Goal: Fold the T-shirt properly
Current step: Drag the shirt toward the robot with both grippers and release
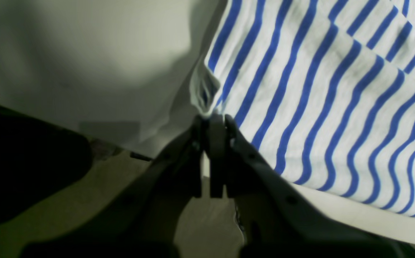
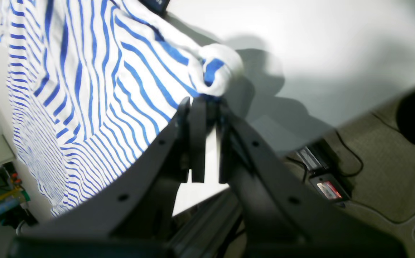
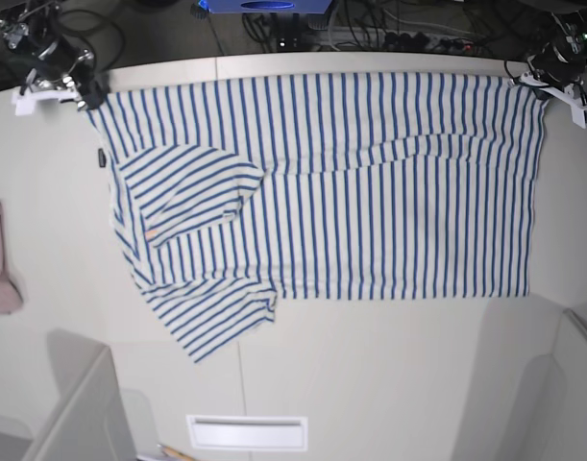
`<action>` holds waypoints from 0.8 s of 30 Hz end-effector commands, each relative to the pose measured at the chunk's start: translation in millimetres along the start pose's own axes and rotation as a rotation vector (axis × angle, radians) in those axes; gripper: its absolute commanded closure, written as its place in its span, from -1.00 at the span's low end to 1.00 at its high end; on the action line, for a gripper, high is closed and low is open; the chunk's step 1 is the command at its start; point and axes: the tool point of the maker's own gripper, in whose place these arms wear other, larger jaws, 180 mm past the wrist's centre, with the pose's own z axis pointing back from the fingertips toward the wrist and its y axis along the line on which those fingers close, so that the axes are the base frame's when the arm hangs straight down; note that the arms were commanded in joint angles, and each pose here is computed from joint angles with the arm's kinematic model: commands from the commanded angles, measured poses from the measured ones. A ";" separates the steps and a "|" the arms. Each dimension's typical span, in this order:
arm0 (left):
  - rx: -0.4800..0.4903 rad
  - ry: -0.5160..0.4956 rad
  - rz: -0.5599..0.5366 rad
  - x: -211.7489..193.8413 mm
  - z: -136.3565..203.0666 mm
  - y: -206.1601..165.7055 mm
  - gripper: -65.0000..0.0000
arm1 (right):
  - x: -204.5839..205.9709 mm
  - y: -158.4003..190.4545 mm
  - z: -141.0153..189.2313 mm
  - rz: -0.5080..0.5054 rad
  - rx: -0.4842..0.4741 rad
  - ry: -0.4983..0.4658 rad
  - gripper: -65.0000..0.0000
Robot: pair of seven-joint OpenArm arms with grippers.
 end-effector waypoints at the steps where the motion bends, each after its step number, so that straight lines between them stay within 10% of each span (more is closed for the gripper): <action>1: 0.022 -0.021 -0.013 5.8 5.1 7.6 1.00 | 6.9 3.0 5.7 0.022 0.011 -0.023 1.00; 24: 0.079 -0.028 0.058 -2.6 14.8 31.7 1.00 | -16.5 0.4 21.8 0.026 -0.007 -0.009 1.00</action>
